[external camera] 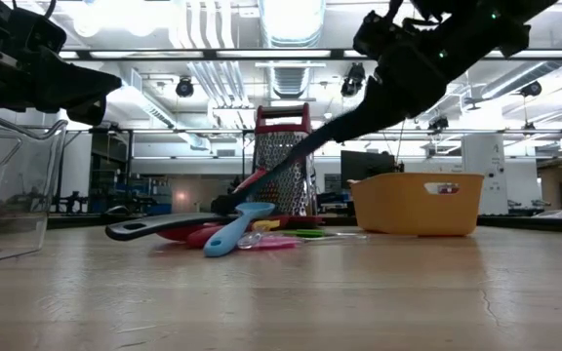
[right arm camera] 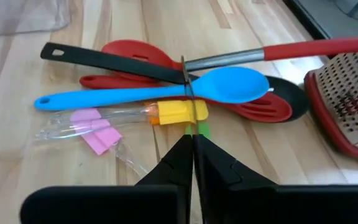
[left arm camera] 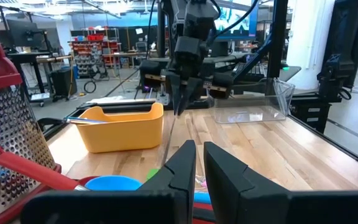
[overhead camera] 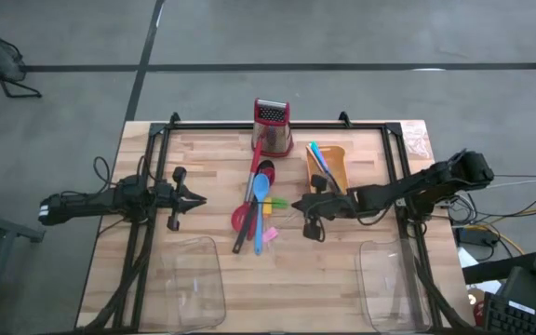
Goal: Pick & Place Kitchen Items
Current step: Put the blue table knife into the yellow bin, then put the blue serving spoon into the right transparent bin
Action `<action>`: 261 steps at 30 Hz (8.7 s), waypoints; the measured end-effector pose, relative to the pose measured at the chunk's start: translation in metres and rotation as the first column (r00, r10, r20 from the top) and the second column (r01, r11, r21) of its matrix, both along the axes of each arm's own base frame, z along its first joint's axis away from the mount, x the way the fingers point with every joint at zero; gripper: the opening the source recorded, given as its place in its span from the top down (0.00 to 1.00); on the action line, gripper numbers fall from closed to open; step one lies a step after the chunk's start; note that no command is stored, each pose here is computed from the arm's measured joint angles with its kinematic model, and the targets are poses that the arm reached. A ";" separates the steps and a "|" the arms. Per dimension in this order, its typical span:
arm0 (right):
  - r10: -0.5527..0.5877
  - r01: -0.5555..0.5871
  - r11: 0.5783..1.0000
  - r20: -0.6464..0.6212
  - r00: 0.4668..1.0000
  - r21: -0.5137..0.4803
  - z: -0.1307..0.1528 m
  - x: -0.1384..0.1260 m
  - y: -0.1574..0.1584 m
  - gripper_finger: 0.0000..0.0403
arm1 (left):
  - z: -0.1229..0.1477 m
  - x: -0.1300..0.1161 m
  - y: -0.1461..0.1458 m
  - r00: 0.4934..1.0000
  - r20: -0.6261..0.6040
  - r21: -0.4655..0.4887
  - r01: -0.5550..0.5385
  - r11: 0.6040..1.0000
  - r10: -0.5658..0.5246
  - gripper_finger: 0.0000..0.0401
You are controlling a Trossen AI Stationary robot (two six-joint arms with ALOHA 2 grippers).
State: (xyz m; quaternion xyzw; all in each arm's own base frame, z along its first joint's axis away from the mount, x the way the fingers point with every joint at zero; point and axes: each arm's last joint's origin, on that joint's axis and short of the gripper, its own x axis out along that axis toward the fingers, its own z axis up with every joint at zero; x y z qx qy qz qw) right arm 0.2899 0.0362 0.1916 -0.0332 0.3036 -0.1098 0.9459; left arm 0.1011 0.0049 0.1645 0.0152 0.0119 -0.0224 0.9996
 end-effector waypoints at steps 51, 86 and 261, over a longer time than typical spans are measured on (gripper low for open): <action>-0.001 -0.022 0.998 -0.331 0.944 -0.064 -0.059 0.101 -0.010 0.81 | 0.000 0.000 0.000 1.000 0.001 0.000 0.000 1.000 0.000 0.90; -0.008 -0.019 0.997 -0.360 0.933 -0.071 -0.062 0.096 -0.014 0.55 | 0.000 0.000 0.000 1.000 0.000 0.000 0.000 1.000 0.000 0.90; 0.002 0.016 1.000 0.574 0.819 -0.026 -0.004 -0.147 -0.017 0.98 | 0.000 0.000 0.000 1.000 0.000 0.000 0.000 1.000 0.000 0.90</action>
